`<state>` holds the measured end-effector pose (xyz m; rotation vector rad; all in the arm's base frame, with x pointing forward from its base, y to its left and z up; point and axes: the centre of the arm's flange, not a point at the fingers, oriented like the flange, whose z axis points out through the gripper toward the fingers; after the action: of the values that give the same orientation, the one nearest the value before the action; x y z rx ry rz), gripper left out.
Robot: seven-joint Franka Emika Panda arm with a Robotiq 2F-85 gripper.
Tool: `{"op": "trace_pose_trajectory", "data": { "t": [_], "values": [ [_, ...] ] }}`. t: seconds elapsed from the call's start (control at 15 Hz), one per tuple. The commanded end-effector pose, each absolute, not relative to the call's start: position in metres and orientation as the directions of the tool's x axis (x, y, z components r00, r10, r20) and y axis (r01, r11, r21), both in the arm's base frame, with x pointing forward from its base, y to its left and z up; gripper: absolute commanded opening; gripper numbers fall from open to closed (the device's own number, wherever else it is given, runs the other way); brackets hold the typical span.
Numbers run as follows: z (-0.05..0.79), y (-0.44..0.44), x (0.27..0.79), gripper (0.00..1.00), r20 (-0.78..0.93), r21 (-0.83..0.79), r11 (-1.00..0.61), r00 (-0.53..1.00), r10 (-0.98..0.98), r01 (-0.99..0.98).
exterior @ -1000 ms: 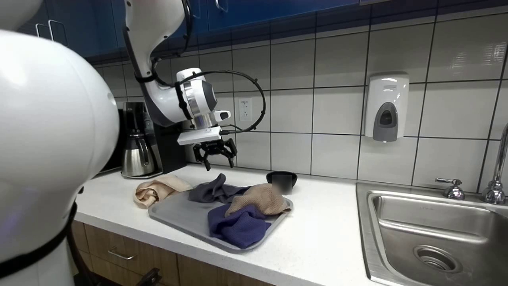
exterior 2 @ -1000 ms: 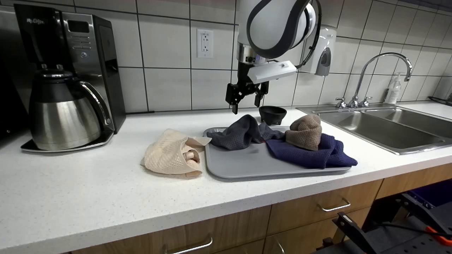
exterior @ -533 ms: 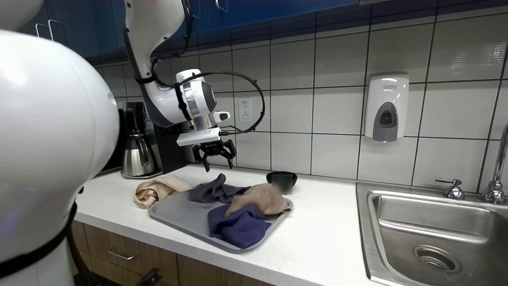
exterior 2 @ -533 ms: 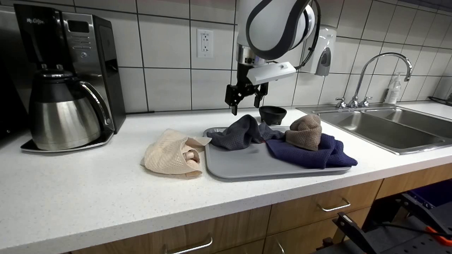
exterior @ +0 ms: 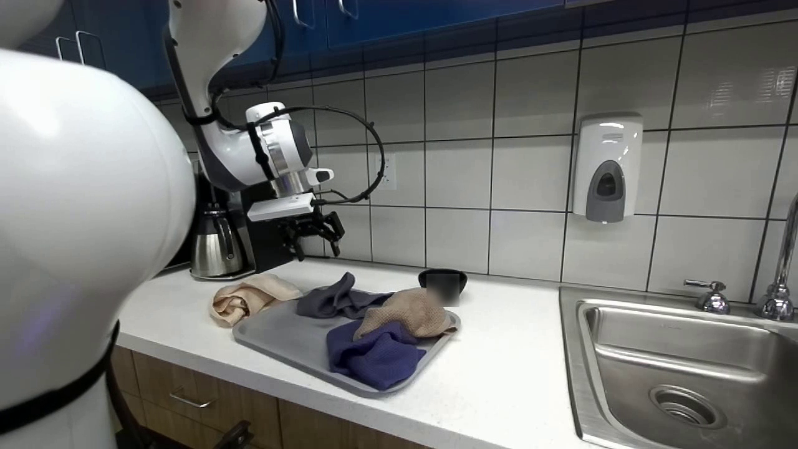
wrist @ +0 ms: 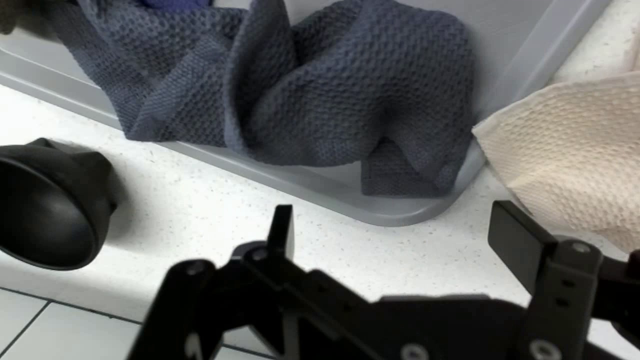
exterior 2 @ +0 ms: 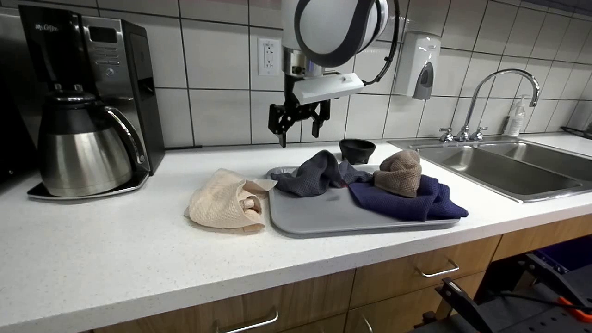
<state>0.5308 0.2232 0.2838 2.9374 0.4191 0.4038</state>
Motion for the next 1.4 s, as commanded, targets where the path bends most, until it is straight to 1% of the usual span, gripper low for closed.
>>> {"op": "trace_pose_trajectory", "data": {
  "t": [0.0, 0.53, 1.0, 1.33],
  "values": [
    [0.295, 0.257, 0.530, 1.00, 0.233, 0.214, -0.945, 0.926, 0.297, 0.249],
    [0.274, 0.310, 0.524, 1.00, 0.171, 0.200, -0.923, 0.916, 0.362, 0.328],
    [0.244, 0.354, 0.523, 1.00, 0.153, 0.193, -0.905, 0.899, 0.410, 0.379],
    [0.255, 0.378, 0.509, 1.00, 0.159, 0.146, -0.882, 0.869, 0.468, 0.448]
  ]
}}
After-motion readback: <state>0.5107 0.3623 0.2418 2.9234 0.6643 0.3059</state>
